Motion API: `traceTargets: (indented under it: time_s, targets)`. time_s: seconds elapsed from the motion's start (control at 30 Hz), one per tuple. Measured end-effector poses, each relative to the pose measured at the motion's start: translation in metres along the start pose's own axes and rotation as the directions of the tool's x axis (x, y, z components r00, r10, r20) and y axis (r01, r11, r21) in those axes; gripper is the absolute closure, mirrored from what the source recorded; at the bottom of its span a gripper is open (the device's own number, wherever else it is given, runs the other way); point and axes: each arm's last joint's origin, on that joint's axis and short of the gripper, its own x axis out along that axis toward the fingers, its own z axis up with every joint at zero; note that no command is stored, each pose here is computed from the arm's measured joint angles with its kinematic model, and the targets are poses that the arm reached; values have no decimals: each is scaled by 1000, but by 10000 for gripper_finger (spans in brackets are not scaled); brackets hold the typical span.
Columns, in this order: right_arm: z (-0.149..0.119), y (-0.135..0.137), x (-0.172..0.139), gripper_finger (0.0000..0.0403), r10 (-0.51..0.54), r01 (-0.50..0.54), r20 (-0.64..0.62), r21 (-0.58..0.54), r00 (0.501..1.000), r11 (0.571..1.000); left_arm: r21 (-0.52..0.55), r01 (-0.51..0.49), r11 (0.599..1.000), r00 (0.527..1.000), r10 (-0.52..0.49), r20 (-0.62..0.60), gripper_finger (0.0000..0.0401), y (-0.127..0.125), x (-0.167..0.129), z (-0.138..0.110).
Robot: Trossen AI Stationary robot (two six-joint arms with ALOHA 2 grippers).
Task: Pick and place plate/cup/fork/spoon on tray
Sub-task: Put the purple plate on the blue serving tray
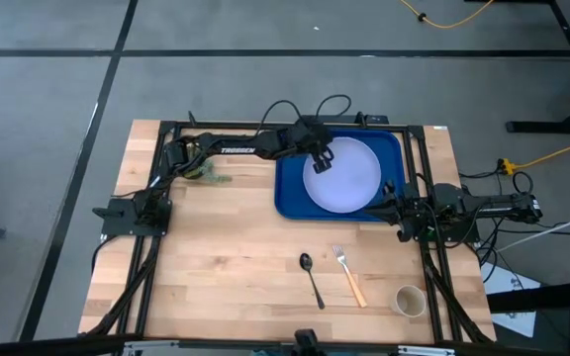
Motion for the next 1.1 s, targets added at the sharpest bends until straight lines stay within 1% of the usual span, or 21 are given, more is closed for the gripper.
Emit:
traceTargets:
  time_s: [0.07,0.27,0.4,0.5,0.57,0.67,0.83,0.93,1.1]
  targets:
    - [0,0,0,338,0,0,0,0,1000,1000,-10,-11,1000,1000,11,-17,387,3,0,-2]
    - [0,0,0,338,0,0,0,0,1000,1000,-28,59,998,997,-60,-41,387,12,5,-7]
    - [0,0,0,338,0,0,0,0,1000,1000,-19,72,997,995,-73,-69,385,7,15,-18]
    - [0,0,0,338,0,0,0,0,1000,1000,-17,141,990,988,-142,-52,373,2,23,-23]
    - [0,0,0,338,0,0,0,0,1000,1000,-5,160,987,986,-160,-39,362,-3,28,-26]
    - [0,0,0,338,0,0,0,0,1000,1000,20,147,989,988,-146,-44,347,-7,30,-29]
    - [0,0,0,338,0,0,-1,0,1000,1000,35,121,992,993,-121,0,327,-9,29,-23]
    - [0,0,0,338,0,0,-1,0,1000,1000,23,133,991,990,-134,43,323,-8,29,-19]
    - [0,0,0,338,0,0,-1,0,1000,1000,-23,163,986,986,-161,45,322,-11,27,-18]
